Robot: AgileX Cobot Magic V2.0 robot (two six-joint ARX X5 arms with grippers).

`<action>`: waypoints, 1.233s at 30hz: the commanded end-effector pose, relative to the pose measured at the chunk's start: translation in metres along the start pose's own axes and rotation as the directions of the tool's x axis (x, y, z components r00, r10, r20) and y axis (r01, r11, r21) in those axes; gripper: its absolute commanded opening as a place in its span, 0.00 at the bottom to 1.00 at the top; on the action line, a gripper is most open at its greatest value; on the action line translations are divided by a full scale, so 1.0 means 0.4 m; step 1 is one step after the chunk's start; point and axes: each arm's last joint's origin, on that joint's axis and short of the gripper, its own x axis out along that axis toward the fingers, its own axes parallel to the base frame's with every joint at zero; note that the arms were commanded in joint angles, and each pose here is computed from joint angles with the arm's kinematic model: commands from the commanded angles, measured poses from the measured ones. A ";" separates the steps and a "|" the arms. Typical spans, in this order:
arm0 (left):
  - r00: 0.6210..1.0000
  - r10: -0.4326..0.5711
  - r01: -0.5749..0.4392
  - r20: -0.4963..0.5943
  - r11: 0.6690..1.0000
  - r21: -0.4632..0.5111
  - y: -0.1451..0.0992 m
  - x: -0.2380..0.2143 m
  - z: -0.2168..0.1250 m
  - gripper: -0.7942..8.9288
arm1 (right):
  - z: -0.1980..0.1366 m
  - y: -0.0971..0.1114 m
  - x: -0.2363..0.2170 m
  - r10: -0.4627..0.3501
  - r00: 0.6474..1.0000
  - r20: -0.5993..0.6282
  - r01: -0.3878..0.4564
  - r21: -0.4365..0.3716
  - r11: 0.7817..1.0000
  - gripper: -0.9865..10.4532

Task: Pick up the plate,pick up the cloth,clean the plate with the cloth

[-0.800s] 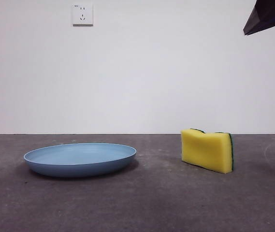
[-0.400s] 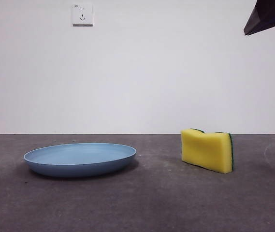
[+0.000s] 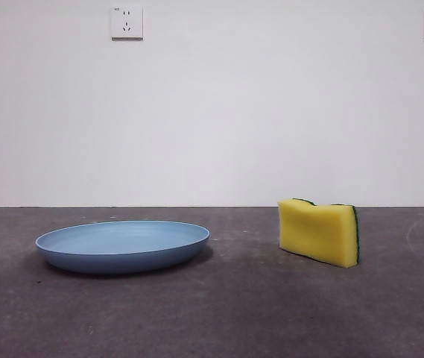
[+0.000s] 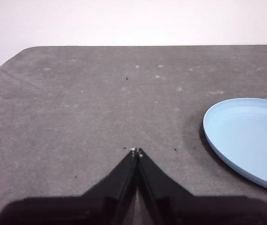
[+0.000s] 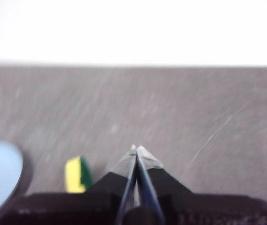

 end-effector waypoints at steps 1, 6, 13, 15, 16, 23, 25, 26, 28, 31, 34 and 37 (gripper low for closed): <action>1.000 0.007 -0.007 -0.006 1.000 -0.004 0.001 0.003 -0.009 0.08 | -0.058 -0.036 -0.023 -0.090 0.992 0.084 0.084 0.072 0.994 0.09; 1.000 0.007 -0.007 -0.006 1.000 -0.004 0.001 0.003 -0.009 0.08 | -0.152 -0.074 -0.053 -0.216 0.966 0.144 0.199 0.126 0.972 0.09; 1.000 0.007 -0.007 -0.006 1.000 -0.004 0.001 0.003 -0.009 0.08 | -0.265 -0.088 -0.050 -0.265 0.957 0.115 0.241 0.188 0.952 0.09; 1.000 0.007 -0.007 -0.006 1.000 -0.004 0.001 0.003 -0.009 0.08 | -0.285 -0.087 -0.049 -0.264 0.957 0.117 0.238 0.199 0.951 0.09; 1.000 0.006 -0.006 -0.006 1.000 -0.004 0.001 0.003 -0.009 0.08 | -0.293 -0.087 -0.048 -0.263 0.957 0.119 0.237 0.199 0.951 0.09; 1.000 0.006 -0.006 -0.006 1.000 -0.004 0.001 0.003 -0.009 0.08 | -0.328 -0.081 -0.047 -0.176 0.982 0.063 0.165 0.156 0.974 0.09; 1.000 0.007 -0.007 -0.006 1.000 -0.004 0.001 0.003 -0.009 0.08 | -0.333 -0.077 -0.048 -0.135 0.990 0.046 0.128 0.132 0.983 0.09; 1.000 0.007 -0.007 -0.006 1.000 -0.004 0.001 0.003 -0.009 0.08 | -0.336 -0.076 -0.049 -0.124 0.992 0.036 0.118 0.125 0.985 0.09; 1.000 0.007 -0.007 -0.006 1.000 -0.004 0.001 0.003 -0.009 0.08 | -0.343 -0.075 -0.049 -0.111 0.994 0.008 0.110 0.126 0.986 0.09; 1.000 0.007 -0.007 -0.006 1.000 -0.004 0.001 0.003 -0.009 0.08 | -0.343 -0.075 -0.049 -0.110 0.994 0.008 0.107 0.138 0.985 0.09; 1.000 0.007 -0.007 -0.006 1.000 -0.004 0.001 0.003 -0.009 0.08 | -0.344 -0.075 -0.048 -0.115 0.993 0.002 0.113 0.175 0.978 0.09; 1.000 0.006 -0.006 -0.006 1.000 -0.004 0.001 0.003 -0.009 0.08 | -0.345 -0.078 -0.047 -0.145 0.989 -0.007 0.144 0.173 0.974 0.09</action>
